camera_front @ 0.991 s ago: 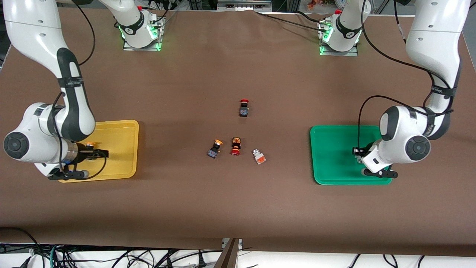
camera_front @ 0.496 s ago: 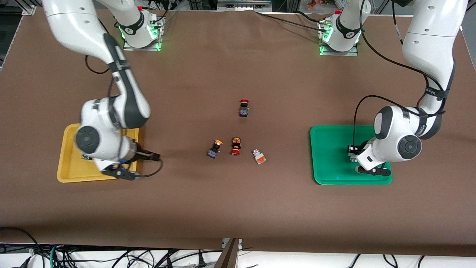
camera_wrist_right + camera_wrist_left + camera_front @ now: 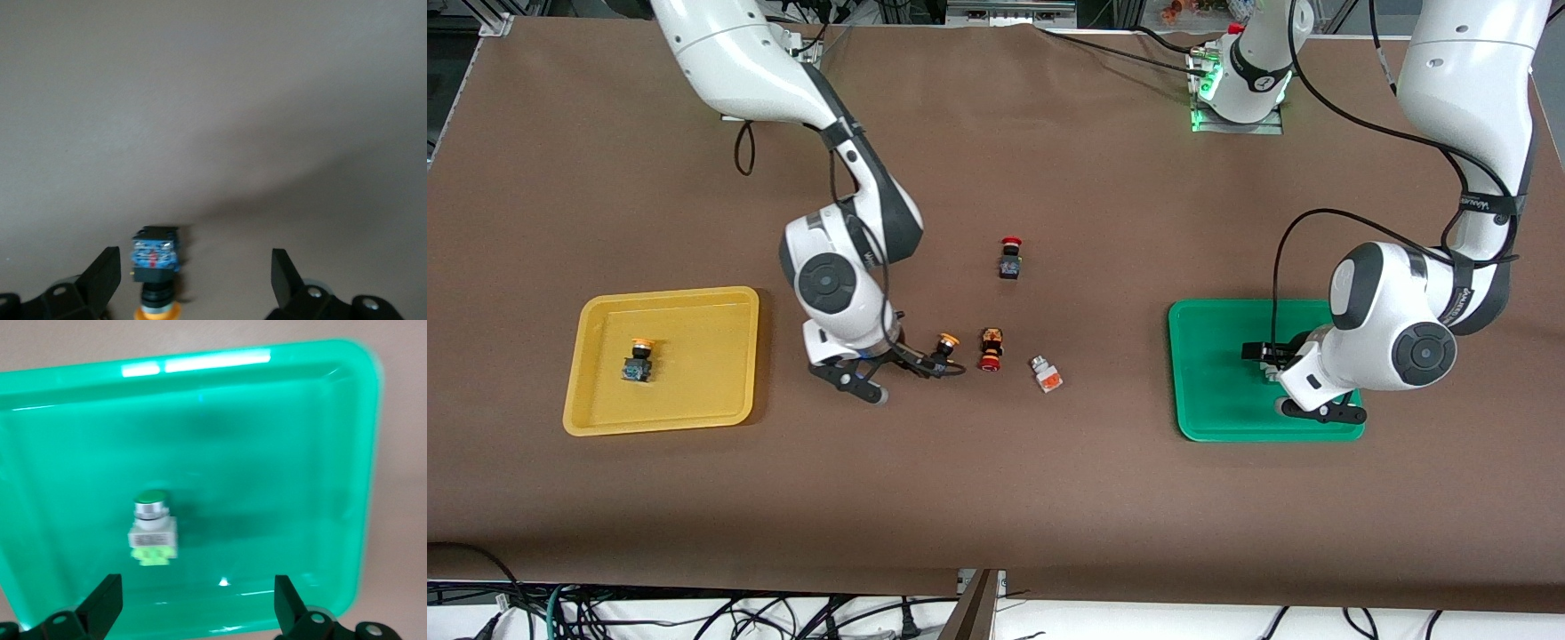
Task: Place green and yellow buttons in trays
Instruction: 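Grasp another yellow button with the right gripper while the left gripper grasps white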
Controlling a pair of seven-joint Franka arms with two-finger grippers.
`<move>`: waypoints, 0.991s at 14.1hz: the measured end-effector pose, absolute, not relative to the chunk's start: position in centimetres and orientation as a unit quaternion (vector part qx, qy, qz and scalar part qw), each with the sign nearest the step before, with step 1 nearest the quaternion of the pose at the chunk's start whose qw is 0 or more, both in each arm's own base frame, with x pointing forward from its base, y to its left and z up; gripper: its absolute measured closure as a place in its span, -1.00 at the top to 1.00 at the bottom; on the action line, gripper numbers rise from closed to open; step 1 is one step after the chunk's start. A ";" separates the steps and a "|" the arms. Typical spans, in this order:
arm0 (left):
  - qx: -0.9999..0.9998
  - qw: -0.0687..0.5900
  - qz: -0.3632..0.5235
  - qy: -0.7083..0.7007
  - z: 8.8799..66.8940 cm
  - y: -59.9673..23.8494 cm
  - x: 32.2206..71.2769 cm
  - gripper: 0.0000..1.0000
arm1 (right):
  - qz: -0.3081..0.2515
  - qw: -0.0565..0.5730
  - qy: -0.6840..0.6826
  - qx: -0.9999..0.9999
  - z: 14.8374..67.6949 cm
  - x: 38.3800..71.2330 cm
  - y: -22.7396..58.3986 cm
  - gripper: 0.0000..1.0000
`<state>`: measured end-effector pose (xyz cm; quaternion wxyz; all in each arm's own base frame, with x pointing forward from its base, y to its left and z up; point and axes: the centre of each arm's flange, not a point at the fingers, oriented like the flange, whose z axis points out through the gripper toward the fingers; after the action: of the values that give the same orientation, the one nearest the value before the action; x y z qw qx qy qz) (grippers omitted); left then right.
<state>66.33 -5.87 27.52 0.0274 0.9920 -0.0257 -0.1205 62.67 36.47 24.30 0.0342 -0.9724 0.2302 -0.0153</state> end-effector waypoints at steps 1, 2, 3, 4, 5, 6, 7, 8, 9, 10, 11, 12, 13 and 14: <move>0.992 0.035 -0.119 -0.011 28.1 -7.4 66.4 1.00 | -0.019 0.037 0.234 -0.971 23.6 62.4 37.1 1.00; 0.992 0.038 -0.118 0.004 28.4 -9.3 66.3 1.00 | -0.024 0.040 0.235 -0.971 23.1 62.2 37.7 1.00; 0.992 0.040 -0.120 0.021 28.5 -11.7 66.1 1.00 | -0.027 0.042 0.237 -0.970 22.6 62.0 38.1 1.00; 0.991 0.039 -0.121 0.038 28.4 -14.5 65.8 1.00 | -0.029 0.044 0.237 -0.970 22.2 61.8 38.6 1.00; 0.991 0.036 -0.120 0.053 28.3 -17.4 65.6 1.00 | -0.032 0.046 0.237 -0.970 21.8 61.6 39.0 1.00; 0.990 0.034 -0.117 0.069 28.1 -20.2 65.5 1.00 | -0.033 0.047 0.236 -0.970 21.3 61.4 39.4 1.00; 0.989 0.036 -0.112 0.086 27.8 -22.5 65.5 1.00 | -0.034 0.047 0.234 -0.970 21.0 61.2 39.6 1.00; 0.988 0.042 -0.106 0.103 27.3 -24.5 65.6 1.00 | -0.034 0.047 0.232 -0.971 20.7 61.1 39.9 1.00; 0.986 0.050 -0.100 0.120 26.4 -26.3 65.6 1.00 | -0.035 0.048 0.231 -0.971 20.4 60.9 40.1 1.00; 0.984 0.058 -0.094 0.138 25.2 -27.8 65.6 1.00 | -0.036 0.048 0.230 -0.971 20.0 60.8 40.3 1.00; 0.982 0.064 -0.088 0.153 23.9 -29.0 65.5 1.00 | -0.036 0.048 0.229 -0.972 19.6 60.7 40.4 1.00; 0.981 0.069 -0.082 0.165 22.9 -30.2 65.3 1.00 | -0.036 0.047 0.228 -0.972 19.3 60.6 40.4 0.99; 0.979 0.074 -0.075 0.176 22.1 -31.4 65.1 1.00 | -0.036 0.046 0.227 -0.972 19.0 60.6 40.4 0.91; 0.976 0.080 -0.067 0.190 21.6 -32.6 64.9 1.00 | -0.036 0.046 0.227 -0.972 18.7 60.5 40.4 0.72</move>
<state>64.87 -32.57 21.56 0.0804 0.9763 0.1896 -0.0666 60.55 40.43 18.74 0.0455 -0.9721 0.2274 -0.0355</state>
